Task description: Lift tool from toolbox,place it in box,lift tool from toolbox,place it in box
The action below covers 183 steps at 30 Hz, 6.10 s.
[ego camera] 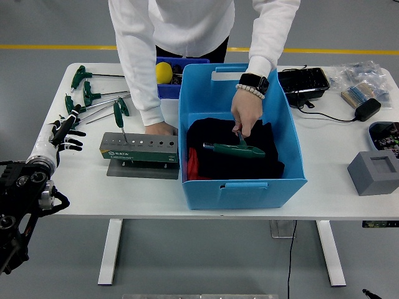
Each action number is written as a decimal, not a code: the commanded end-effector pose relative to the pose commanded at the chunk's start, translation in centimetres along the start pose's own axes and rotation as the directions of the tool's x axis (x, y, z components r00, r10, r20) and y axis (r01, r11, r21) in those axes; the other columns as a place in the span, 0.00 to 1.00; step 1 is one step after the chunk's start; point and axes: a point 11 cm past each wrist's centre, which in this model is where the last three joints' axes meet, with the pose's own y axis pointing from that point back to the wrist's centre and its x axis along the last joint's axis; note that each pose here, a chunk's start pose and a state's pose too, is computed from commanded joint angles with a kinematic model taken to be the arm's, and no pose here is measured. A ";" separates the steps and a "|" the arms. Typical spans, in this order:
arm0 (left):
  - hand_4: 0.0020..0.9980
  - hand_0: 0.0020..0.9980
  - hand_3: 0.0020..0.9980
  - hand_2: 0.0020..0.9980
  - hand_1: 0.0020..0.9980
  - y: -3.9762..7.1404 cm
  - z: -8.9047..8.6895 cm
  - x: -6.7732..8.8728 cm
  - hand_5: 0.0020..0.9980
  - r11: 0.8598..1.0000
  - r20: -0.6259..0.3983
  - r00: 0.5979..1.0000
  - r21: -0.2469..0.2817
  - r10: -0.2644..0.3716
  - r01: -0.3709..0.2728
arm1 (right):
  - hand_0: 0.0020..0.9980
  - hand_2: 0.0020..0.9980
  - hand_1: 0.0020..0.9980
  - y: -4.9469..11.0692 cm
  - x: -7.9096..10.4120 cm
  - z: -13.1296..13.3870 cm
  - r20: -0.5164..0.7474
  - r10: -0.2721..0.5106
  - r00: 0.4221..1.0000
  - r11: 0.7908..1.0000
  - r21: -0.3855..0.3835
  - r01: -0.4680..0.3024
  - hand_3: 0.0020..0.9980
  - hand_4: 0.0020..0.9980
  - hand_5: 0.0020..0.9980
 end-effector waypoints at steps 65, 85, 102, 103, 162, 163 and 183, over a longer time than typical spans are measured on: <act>0.86 0.26 0.60 0.51 0.32 5.6 11.1 -12.6 1.00 0.819 -0.357 0.745 -0.124 -0.563 0.560 | 0.62 0.67 0.60 0.0 0.6 -0.7 0.014 0.009 1.000 1.000 0.012 -0.009 0.57 0.83 0.69; 0.86 0.26 0.60 0.51 0.32 8.8 12.6 -24.5 1.00 0.661 0.029 0.661 -0.018 -0.750 0.751 | 0.62 0.67 0.60 0.0 1.0 -1.0 -0.001 0.016 1.000 1.000 0.014 -0.016 0.57 0.83 0.69; 0.87 0.28 0.76 0.58 0.36 6.1 10.9 -25.3 1.00 0.724 0.688 0.488 0.080 -0.537 0.685 | 0.62 0.67 0.60 0.0 1.4 -1.7 0.004 0.022 1.000 0.999 0.029 -0.022 0.57 0.83 0.68; 0.87 0.28 0.76 0.58 0.36 6.0 10.8 -25.2 1.00 0.730 0.718 0.469 0.081 -0.515 0.678 | 0.62 0.67 0.60 0.0 1.4 -1.7 0.004 0.023 1.000 0.999 0.029 -0.023 0.57 0.83 0.68; 0.88 0.52 0.68 0.65 0.58 4.9 5.5 0.8 0.92 0.865 -0.312 0.912 -0.495 -0.268 0.085 | 0.62 0.67 0.60 0.0 0.1 0.1 0.010 0.007 1.000 1.000 -0.001 -0.007 0.56 0.82 0.68; 0.88 0.52 0.68 0.65 0.58 5.0 5.0 0.9 0.92 0.871 -0.302 0.918 -0.485 -0.257 0.085 | 0.62 0.67 0.60 0.0 0.1 0.3 0.008 0.005 1.000 1.000 -0.003 -0.005 0.56 0.82 0.68; 0.88 0.56 0.70 0.70 0.60 5.3 1.8 -0.7 0.89 0.901 -0.096 0.966 -0.393 -0.240 0.185 | 0.62 0.67 0.60 0.0 0.0 0.5 0.010 0.001 1.000 1.000 -0.006 -0.001 0.56 0.82 0.68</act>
